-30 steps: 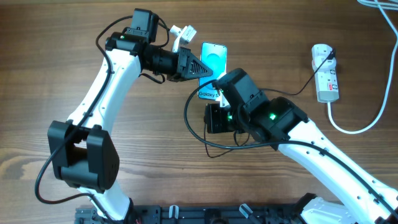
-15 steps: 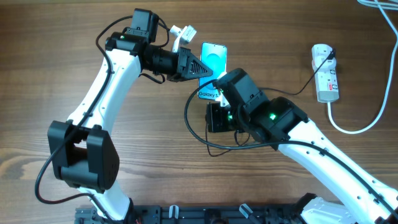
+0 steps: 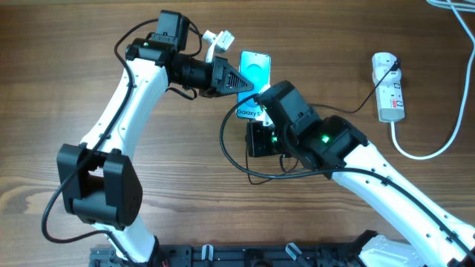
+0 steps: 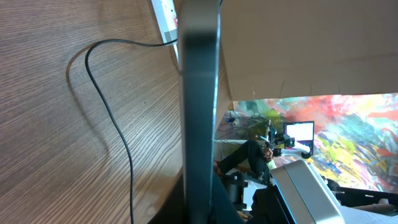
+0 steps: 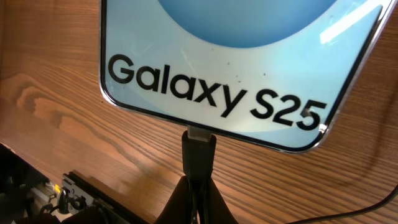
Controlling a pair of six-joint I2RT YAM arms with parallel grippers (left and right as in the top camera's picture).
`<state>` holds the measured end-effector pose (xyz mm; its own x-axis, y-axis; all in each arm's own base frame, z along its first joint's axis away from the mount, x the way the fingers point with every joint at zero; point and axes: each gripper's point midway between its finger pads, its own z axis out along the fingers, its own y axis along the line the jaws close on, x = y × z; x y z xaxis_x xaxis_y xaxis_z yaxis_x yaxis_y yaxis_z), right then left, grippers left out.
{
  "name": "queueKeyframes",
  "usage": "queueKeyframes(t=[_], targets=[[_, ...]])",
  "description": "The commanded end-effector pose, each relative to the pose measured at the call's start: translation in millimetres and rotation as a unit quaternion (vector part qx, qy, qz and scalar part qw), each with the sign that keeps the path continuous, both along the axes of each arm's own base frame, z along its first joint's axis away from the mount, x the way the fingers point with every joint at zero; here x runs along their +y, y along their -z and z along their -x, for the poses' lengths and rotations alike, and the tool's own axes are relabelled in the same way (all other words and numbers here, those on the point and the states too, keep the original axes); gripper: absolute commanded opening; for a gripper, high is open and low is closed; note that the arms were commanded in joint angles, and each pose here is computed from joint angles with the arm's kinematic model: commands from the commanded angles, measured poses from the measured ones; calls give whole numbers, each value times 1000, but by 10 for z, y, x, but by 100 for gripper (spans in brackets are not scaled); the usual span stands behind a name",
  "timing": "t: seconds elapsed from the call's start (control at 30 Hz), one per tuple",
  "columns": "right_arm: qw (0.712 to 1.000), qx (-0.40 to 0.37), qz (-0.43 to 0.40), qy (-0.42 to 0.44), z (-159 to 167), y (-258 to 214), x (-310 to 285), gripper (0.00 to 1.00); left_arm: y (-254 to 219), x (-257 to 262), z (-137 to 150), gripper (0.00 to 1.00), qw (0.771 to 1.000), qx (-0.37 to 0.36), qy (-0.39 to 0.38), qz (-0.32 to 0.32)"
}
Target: Plug charger to phone and switch on socket
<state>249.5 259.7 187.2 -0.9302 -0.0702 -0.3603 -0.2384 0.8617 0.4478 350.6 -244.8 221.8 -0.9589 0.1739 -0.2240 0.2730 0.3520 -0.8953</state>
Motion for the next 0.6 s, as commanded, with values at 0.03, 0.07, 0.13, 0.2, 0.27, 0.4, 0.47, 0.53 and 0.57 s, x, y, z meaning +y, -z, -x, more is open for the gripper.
queueKeyframes(t=[0.03, 0.07, 0.13, 0.2, 0.27, 0.4, 0.47, 0.53, 0.57], targets=[[1000, -12, 6, -3, -69, -8, -3, 5, -194, -32, 44, 4, 1000, -22, 9, 18], [1000, -14, 8, -1, -77, -6, -12, 5, -194, -32, 43, 4, 1000, -22, 9, 18], [1000, -18, 12, 3, -93, -2, -28, 5, -194, -32, 43, 4, 1000, -22, 9, 18], [1000, -20, 16, 5, -105, 0, -40, 5, -194, -34, 45, 4, 1000, -22, 9, 18], [1000, -20, 16, 5, -105, 0, -40, 5, -194, -34, 45, 4, 1000, -22, 9, 18], [1000, -24, 17, 4, -113, -3, -39, 5, -177, -28, 39, 4, 1000, -23, 7, 13], [1000, -25, 16, 3, -115, -5, -37, 5, -177, -28, 40, 4, 1000, -22, 7, 13], [1000, -25, 16, 3, -116, -6, -36, 4, -177, -28, 41, 4, 1000, -22, 7, 12], [1000, -25, 16, 3, -117, -7, -36, 5, -176, -28, 41, 4, 1000, -22, 7, 12]])
